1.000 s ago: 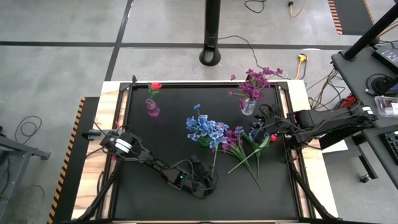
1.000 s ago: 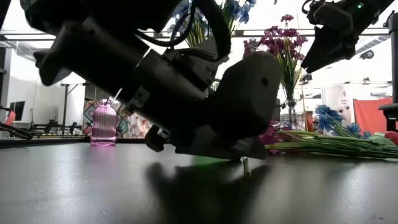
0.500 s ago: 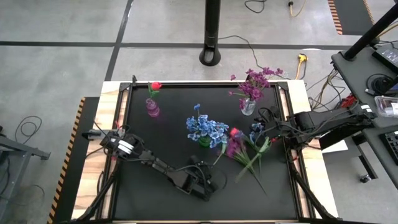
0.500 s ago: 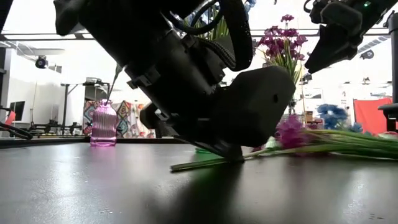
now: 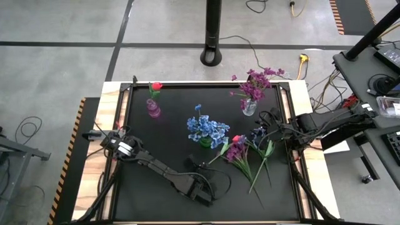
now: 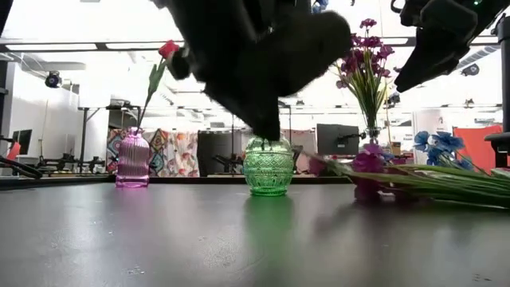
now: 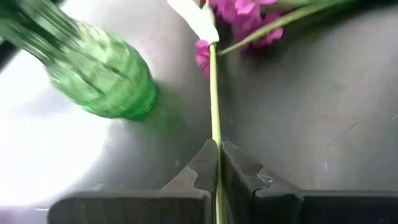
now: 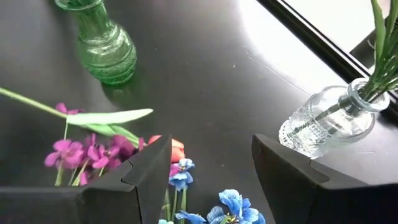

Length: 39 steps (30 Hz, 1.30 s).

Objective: Sort flowers into vase by color
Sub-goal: Put the left pink tulip into the violet vase

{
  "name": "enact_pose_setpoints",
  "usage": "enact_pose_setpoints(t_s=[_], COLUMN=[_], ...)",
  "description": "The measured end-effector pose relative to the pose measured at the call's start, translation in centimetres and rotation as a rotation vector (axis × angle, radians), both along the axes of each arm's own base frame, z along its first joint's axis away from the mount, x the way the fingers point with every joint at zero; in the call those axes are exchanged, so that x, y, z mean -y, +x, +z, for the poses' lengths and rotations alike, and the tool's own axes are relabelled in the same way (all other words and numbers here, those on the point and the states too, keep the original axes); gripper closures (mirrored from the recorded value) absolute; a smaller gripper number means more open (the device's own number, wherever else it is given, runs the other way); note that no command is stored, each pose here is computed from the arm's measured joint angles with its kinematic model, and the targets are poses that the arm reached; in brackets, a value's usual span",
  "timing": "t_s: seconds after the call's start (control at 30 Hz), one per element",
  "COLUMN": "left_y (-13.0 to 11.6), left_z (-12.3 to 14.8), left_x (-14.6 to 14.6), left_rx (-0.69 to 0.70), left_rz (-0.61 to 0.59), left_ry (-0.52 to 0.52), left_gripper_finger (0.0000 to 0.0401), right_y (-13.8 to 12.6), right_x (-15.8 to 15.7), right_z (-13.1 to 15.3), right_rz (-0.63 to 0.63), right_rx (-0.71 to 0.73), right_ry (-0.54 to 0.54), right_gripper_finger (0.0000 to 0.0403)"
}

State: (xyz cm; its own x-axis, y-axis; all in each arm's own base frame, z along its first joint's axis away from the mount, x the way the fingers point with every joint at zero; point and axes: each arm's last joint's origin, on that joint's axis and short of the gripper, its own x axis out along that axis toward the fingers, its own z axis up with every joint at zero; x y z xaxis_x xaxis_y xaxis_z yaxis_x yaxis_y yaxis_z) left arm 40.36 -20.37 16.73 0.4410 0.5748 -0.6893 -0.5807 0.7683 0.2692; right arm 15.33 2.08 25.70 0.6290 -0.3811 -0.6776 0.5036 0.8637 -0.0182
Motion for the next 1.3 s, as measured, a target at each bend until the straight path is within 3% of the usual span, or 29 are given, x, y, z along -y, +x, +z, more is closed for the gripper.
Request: enact_pose_setpoints(t_s=[0.43, 0.67, 0.87, 1.1, 1.17, 1.3], left_y=[2.0, 1.0, -1.0, -5.5, -6.7, -8.3], left_z=[8.2, 11.1, 13.1, 13.8, 14.1, 15.4], left_x=[0.9, 0.6, 2.3, 7.2, 8.7, 11.1], left_rx=[0.104, 0.038, -0.013, -0.126, -0.108, 0.055], left_rz=[-0.125, -0.140, -0.205, -0.429, -0.480, -0.523], left_ry=[0.046, 0.081, 0.078, 0.040, 0.056, 0.138], left_gripper_finger=[0.0401, 0.0401, 0.0401, 0.0401, 0.0401, 0.0401], right_y=[0.0, -0.1, -0.2, -0.4, -0.4, 0.0], right_x=[0.0, 0.0, -0.1, -0.8, -1.3, -2.9], right_z=[0.0, -0.1, -0.1, 0.1, 0.1, 0.1], right_rz=[0.003, 0.011, 0.049, 0.183, 0.260, 0.471], right_rx=[-0.002, -0.015, -0.037, -0.062, -0.057, 0.003], right_ry=[-0.003, -0.012, -0.040, -0.082, -0.059, -0.005], right_gripper_finger=[0.0188, 0.0188, 0.0188, 0.0188, 0.0188, 0.0188])
